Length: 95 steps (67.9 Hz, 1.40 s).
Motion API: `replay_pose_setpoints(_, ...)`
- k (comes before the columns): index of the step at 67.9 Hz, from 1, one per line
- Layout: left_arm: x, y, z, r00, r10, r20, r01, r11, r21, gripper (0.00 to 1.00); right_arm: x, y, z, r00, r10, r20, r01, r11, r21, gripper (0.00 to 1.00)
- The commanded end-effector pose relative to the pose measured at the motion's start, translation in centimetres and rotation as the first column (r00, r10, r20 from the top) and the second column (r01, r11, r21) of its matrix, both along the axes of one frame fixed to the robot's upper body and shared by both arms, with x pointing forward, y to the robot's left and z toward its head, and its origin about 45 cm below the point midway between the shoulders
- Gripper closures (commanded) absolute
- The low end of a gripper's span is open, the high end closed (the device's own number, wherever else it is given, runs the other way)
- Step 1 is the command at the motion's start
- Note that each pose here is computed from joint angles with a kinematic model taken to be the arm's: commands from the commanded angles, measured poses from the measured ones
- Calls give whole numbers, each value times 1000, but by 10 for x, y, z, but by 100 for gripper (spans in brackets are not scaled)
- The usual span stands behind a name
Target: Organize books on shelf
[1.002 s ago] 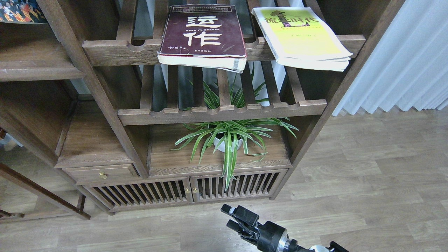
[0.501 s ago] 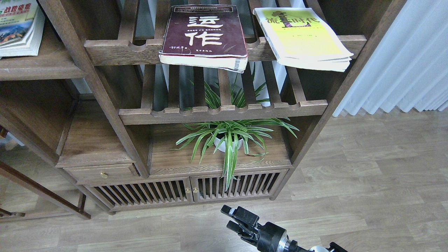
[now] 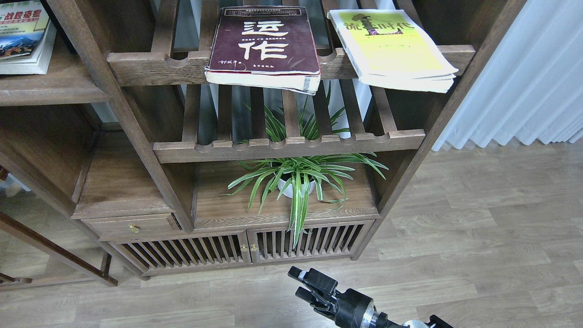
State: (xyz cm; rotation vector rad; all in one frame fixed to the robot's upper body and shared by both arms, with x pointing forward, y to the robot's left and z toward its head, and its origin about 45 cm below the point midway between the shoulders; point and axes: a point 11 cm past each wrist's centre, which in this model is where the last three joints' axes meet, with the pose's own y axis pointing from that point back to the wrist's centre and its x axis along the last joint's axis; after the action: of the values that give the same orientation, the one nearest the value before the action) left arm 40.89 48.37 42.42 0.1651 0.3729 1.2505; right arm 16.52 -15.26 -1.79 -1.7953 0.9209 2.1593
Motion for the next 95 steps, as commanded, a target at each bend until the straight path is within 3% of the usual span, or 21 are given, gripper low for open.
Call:
replay_pose_setpoints(1, -25, 24, 9, 999, 42, -27, -39, 996, 80, 1, 0, -1, -1, 1000, -3, -3, 3, 1000, 0, 0)
replay_pose_setpoints(18, -73, 49, -10, 982, 91, -168, -62, 983, 170, 1, 0, -1, -1, 1000, -9, -7, 9, 1000, 4, 0)
replay_pose_setpoints(31, -94, 59, -25, 963, 118, -244, -68, 977, 202, 1, 0, -1, -1, 1000, -10, -6, 10, 1000, 4, 0)
replay_pose_setpoints(42, -117, 57, -57, 928, 113, -356, -48, 981, 186, 1, 0, -1, -1, 1000, -11, -8, 11, 1000, 3, 0)
replay_pose_setpoints(58, -139, 56, -113, 901, 123, -416, -65, 986, 152, 1, 7, -6, 2, 999, -40, 6, 40, 999, 8, 0)
replay_pose_setpoints(66, -147, 41, -166, 900, 106, -424, -78, 993, 83, 1, 26, -10, 14, 996, -79, 50, 78, 997, 30, 0)
replay_pose_setpoints(82, -169, 1, -250, 830, 100, -549, -211, 967, -142, 0, 71, 1, 74, 964, -123, 235, 91, 986, 143, 0)
replay_pose_setpoints(95, -176, -57, -306, 789, -13, -614, -195, 943, -270, 0, 108, -9, 122, 922, -202, 331, 142, 970, 196, 1)
